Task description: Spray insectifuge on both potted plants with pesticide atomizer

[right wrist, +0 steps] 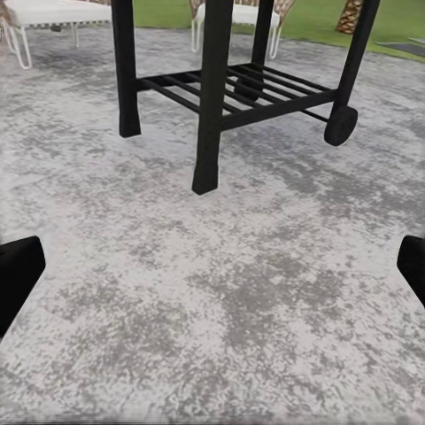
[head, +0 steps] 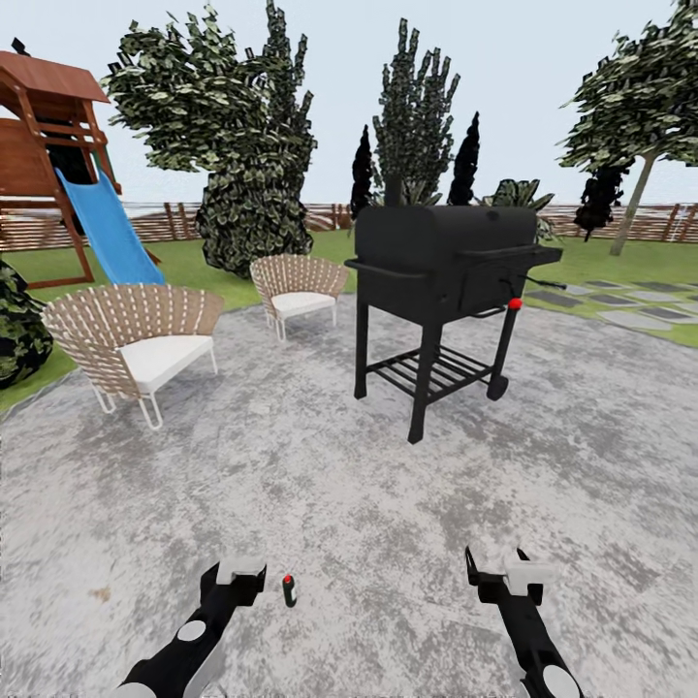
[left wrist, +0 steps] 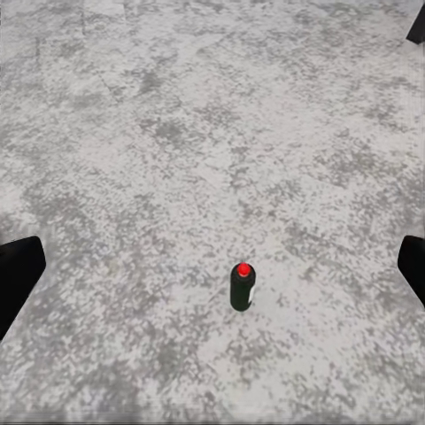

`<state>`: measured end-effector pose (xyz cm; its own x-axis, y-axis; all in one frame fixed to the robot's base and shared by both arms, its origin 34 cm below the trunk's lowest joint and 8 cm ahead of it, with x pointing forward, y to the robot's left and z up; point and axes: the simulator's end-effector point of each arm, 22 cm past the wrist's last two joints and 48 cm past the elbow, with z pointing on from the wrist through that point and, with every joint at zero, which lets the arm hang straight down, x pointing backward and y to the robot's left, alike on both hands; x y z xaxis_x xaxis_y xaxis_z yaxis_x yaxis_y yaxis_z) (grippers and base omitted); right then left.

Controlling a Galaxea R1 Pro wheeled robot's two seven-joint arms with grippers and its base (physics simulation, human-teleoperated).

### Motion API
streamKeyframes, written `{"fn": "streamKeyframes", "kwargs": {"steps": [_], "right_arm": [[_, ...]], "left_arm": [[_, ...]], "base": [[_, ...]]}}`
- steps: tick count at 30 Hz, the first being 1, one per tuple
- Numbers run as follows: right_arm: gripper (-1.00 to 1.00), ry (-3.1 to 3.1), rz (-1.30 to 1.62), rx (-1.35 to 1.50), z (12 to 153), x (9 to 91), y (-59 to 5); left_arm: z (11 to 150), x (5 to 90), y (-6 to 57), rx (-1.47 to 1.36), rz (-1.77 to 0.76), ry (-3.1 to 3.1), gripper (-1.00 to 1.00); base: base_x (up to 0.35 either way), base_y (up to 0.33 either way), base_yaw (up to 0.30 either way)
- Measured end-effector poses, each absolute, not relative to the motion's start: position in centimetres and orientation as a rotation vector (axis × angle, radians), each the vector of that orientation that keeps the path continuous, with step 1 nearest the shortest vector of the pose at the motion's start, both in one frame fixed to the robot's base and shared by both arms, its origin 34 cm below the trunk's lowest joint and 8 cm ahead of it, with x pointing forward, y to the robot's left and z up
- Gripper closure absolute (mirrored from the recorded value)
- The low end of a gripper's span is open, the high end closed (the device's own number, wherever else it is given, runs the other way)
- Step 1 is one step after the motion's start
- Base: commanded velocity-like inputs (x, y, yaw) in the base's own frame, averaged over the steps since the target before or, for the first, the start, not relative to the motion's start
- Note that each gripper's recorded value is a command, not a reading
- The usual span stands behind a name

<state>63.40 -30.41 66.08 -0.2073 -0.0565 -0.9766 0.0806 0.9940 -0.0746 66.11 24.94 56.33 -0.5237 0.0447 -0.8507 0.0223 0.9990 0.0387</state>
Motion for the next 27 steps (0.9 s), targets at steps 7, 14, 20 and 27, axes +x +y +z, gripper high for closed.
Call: {"fn": "streamKeyframes", "kwargs": {"steps": [7,14,20,27], "right_arm": [[-1.00,1.787,-0.125,0.017,64.2,63.1,-30.4],[-1.00,1.798,-0.125,0.016,63.4,63.0,-30.4],[-1.00,1.807,-0.126,0.016,63.0,62.9,-30.4],[-1.00,1.812,-0.124,0.014,62.5,62.8,-30.3]], "left_arm": [[54.9,66.0,25.0,0.046,0.027,2.107,-1.00],[54.8,66.1,25.0,0.044,0.026,2.080,-1.00],[54.4,66.0,25.2,0.040,0.029,2.086,-1.00],[53.8,65.8,25.1,0.044,0.027,2.094,-1.00]], "base": [[0.000,0.000,0.068],[0.000,0.000,0.035],[0.000,0.000,-0.161],[0.000,0.000,-0.116]]}}
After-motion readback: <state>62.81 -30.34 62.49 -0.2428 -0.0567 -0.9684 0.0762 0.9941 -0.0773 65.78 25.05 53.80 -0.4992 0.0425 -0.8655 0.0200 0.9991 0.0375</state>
